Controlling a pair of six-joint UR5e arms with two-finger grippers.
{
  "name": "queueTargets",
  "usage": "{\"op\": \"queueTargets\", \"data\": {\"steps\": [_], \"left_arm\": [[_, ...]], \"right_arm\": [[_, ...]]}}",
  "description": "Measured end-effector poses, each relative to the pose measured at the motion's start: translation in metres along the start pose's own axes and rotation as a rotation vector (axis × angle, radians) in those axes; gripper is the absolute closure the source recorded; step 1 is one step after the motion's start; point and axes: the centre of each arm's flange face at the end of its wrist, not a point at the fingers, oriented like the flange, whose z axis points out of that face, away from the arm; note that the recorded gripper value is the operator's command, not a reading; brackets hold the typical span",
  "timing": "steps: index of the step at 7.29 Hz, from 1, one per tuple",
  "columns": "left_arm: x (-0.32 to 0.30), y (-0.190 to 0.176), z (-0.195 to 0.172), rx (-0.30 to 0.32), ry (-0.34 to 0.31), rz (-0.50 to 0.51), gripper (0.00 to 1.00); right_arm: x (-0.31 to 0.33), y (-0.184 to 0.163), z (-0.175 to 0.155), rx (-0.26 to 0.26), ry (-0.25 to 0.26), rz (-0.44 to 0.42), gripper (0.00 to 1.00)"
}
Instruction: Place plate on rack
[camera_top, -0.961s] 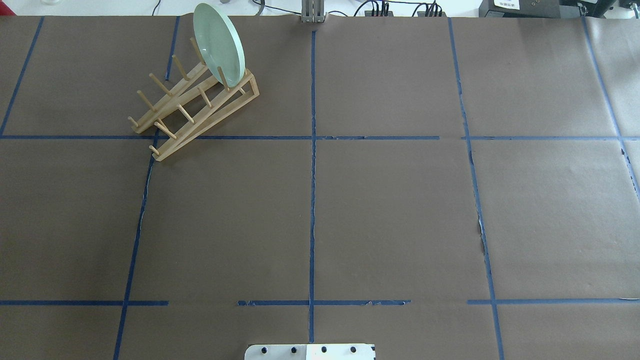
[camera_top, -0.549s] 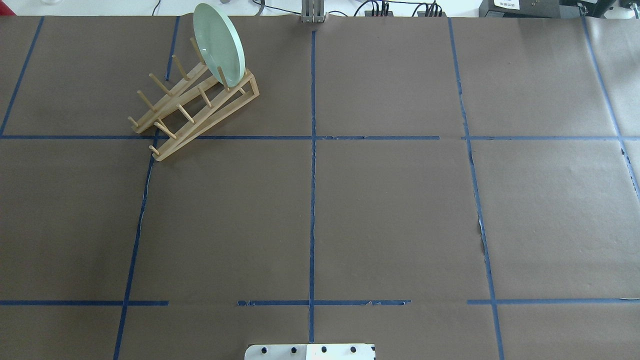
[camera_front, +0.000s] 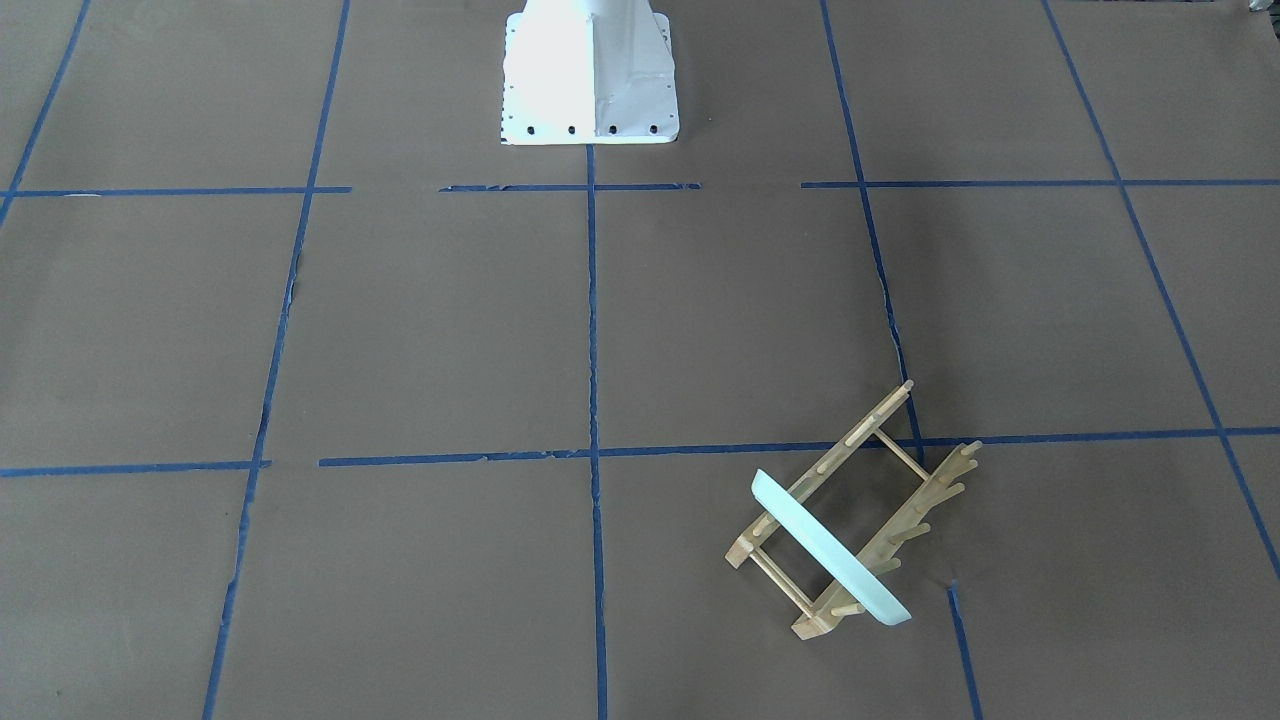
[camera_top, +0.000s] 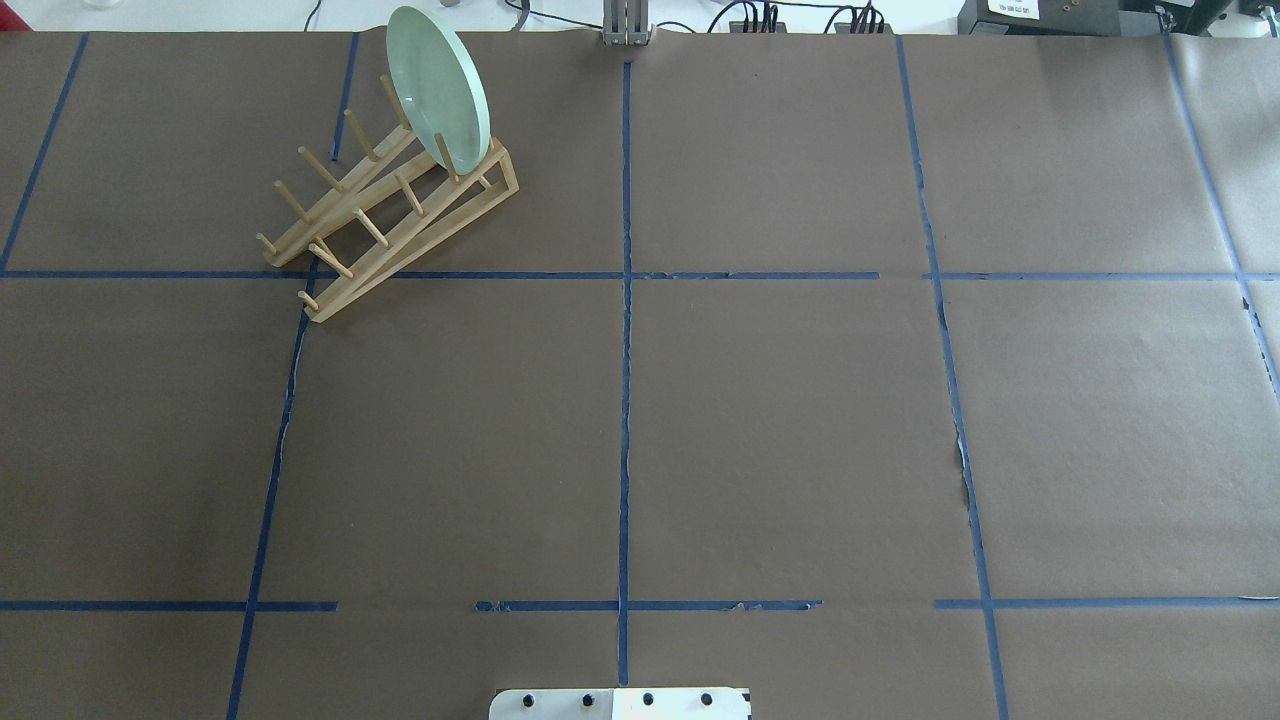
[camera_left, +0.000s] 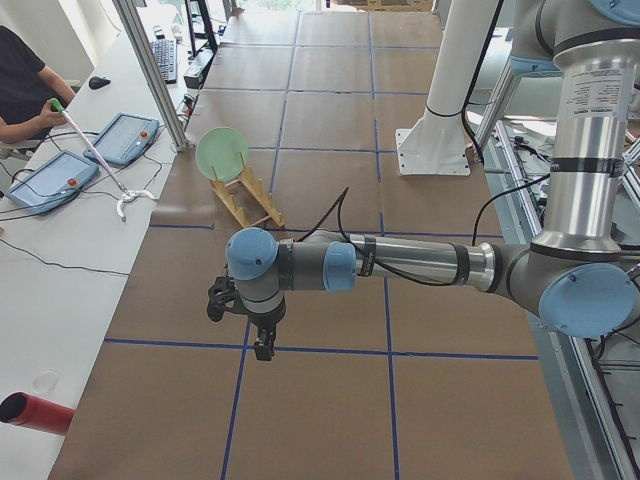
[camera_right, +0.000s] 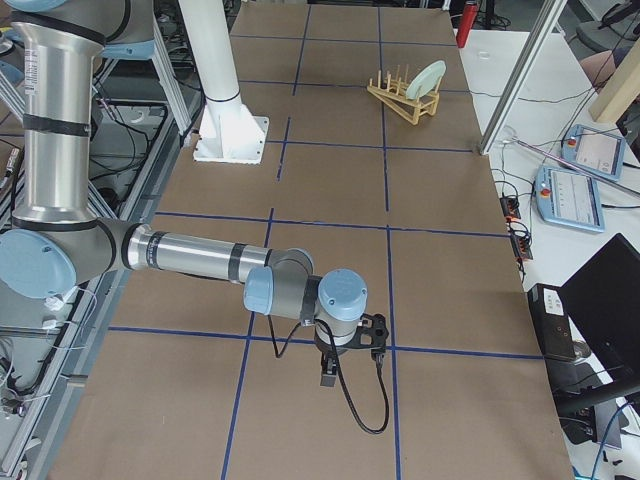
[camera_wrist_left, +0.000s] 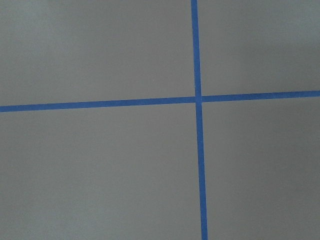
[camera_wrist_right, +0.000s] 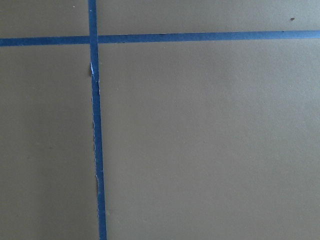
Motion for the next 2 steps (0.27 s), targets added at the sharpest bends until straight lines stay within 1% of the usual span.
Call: {"op": "queueTargets", "data": {"steps": [2], "left_arm": [[-0.0100,0.0032,-0.0134,0.029,0.020,-0.022,0.00]], "right_arm": [[0.0001,0.0002,0.0001,0.000,0.000,0.000,0.00]]}}
